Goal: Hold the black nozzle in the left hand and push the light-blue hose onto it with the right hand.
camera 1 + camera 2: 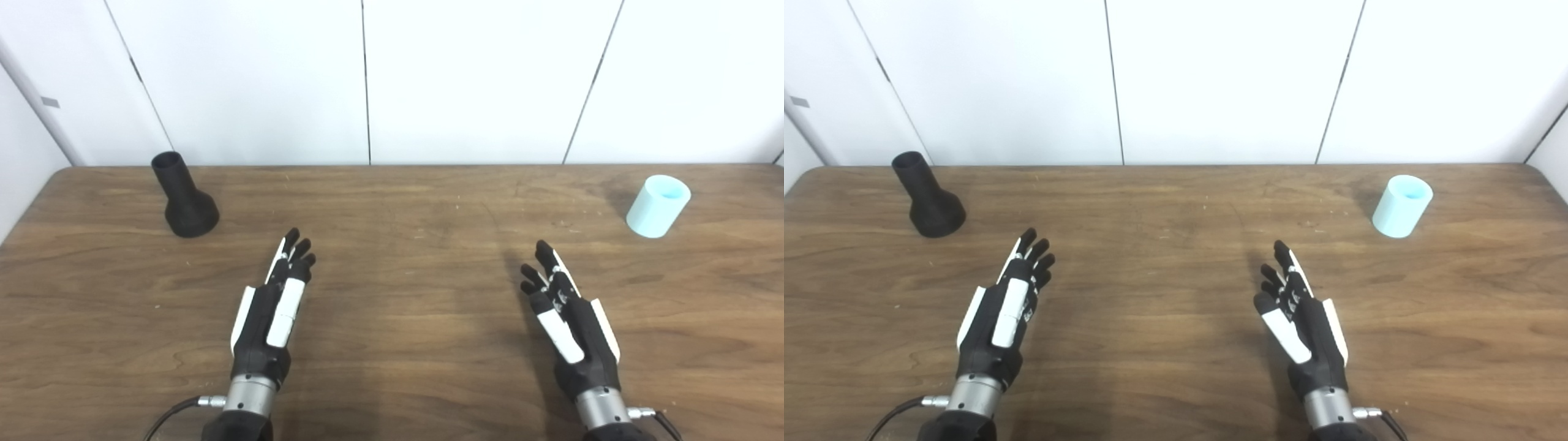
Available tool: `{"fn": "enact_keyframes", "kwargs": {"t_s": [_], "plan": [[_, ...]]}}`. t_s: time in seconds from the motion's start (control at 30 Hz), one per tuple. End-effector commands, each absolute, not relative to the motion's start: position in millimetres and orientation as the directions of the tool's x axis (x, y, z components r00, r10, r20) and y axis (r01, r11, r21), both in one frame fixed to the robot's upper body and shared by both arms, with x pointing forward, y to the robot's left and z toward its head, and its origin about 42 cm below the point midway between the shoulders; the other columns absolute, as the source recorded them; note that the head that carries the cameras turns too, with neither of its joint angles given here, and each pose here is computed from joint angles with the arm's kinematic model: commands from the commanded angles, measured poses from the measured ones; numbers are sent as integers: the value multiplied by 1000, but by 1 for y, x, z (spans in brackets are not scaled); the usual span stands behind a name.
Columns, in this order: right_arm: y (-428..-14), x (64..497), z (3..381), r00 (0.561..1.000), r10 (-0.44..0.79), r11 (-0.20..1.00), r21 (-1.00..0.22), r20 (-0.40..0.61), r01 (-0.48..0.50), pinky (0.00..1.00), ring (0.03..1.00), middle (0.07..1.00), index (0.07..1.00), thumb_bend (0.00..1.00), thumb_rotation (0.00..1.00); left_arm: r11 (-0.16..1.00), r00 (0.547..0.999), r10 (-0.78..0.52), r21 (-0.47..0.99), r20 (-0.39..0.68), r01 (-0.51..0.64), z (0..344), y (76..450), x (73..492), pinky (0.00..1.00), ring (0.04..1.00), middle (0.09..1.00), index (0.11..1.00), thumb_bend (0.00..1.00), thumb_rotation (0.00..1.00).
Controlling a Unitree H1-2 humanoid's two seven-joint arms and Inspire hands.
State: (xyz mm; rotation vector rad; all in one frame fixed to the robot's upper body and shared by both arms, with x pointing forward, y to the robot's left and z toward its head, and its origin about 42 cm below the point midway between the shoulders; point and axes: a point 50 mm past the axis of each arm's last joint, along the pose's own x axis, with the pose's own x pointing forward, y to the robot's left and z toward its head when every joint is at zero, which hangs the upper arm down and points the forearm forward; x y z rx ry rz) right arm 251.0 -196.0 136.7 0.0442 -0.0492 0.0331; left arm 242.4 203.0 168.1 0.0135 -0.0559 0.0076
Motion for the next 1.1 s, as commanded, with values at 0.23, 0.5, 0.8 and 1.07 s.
{"fn": "enact_keyframes", "kwargs": {"t_s": [0.23, 0.5, 0.8, 1.07], "plan": [[-194, 255, 150, 991, 48, 997, 57, 121, -56, 916, 937, 994, 970, 772, 693, 1000, 995, 3, 15, 95, -5, 177, 204, 239, 974, 951, 963, 1000, 786, 882], [-194, 255, 149, 992, 49, 996, 64, 116, -56, 921, 935, 992, 966, 777, 695, 1000, 996, 3, 14, 95, -4, 177, 203, 240, 982, 951, 963, 1000, 786, 882], [-194, 255, 150, 992, 48, 996, 69, 114, -56, 925, 936, 991, 966, 777, 695, 1000, 996, 2, 14, 93, -4, 176, 203, 239, 987, 953, 963, 1000, 786, 883], [-194, 256, 149, 993, 48, 996, 70, 111, -56, 924, 936, 993, 966, 777, 695, 1000, 996, 2, 11, 90, -3, 175, 203, 240, 985, 953, 963, 1000, 788, 881]]}}
